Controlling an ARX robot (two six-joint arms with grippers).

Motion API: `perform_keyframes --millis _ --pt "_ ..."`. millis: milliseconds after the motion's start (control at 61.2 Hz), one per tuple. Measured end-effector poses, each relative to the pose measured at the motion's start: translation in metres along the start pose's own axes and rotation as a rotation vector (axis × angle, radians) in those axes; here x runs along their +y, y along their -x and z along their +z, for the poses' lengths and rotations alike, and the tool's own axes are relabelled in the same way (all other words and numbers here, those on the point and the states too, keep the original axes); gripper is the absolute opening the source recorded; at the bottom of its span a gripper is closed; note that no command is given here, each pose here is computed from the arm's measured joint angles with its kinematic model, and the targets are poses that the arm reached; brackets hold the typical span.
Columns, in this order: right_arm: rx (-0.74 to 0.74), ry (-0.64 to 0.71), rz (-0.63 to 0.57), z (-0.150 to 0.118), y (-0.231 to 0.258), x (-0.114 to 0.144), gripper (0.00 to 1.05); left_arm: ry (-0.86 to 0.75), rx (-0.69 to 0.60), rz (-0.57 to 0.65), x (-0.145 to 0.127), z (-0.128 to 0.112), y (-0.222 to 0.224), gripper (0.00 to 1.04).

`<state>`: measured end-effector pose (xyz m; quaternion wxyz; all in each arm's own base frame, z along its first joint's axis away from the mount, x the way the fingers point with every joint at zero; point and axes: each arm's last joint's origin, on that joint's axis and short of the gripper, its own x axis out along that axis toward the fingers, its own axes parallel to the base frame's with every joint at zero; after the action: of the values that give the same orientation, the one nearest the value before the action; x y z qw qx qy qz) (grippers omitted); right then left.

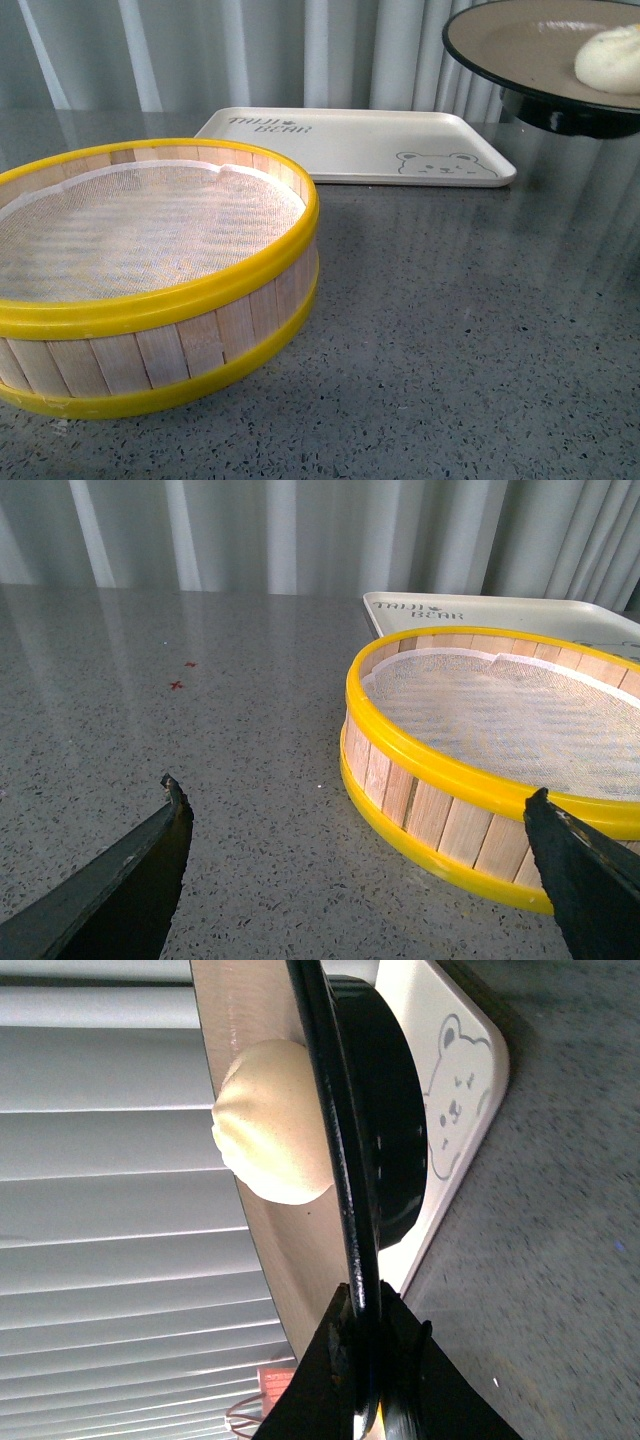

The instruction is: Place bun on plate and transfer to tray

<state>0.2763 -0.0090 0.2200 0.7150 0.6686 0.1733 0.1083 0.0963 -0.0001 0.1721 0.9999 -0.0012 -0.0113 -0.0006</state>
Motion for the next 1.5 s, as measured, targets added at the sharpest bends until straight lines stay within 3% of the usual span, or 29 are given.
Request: perform_keyframes --millis 196,441,556,736,1046,1504 --pt "0.022 0.056 -0.014 0.016 -0.063 0.014 0.02 0.0 0.0 0.0 0.0 0.0 0.0 0.98" --pt "0.114 0.054 -0.105 0.015 -0.144 0.005 0.02 0.0 0.0 0.0 0.0 0.0 0.0 0.98" --pt "0.163 0.075 -0.057 0.008 -0.167 0.026 0.02 0.0 0.0 0.0 0.0 0.0 0.0 0.98" --pt "0.198 0.055 -0.043 0.006 -0.183 0.041 0.02 0.0 0.0 0.0 0.0 0.0 0.0 0.98" --pt "0.202 0.001 -0.137 0.011 -0.193 0.017 0.02 0.0 0.0 0.0 0.0 0.0 0.0 0.98" --pt "0.208 -0.016 -0.176 0.02 -0.205 0.007 0.02 0.0 0.0 0.0 0.0 0.0 0.0 0.98"
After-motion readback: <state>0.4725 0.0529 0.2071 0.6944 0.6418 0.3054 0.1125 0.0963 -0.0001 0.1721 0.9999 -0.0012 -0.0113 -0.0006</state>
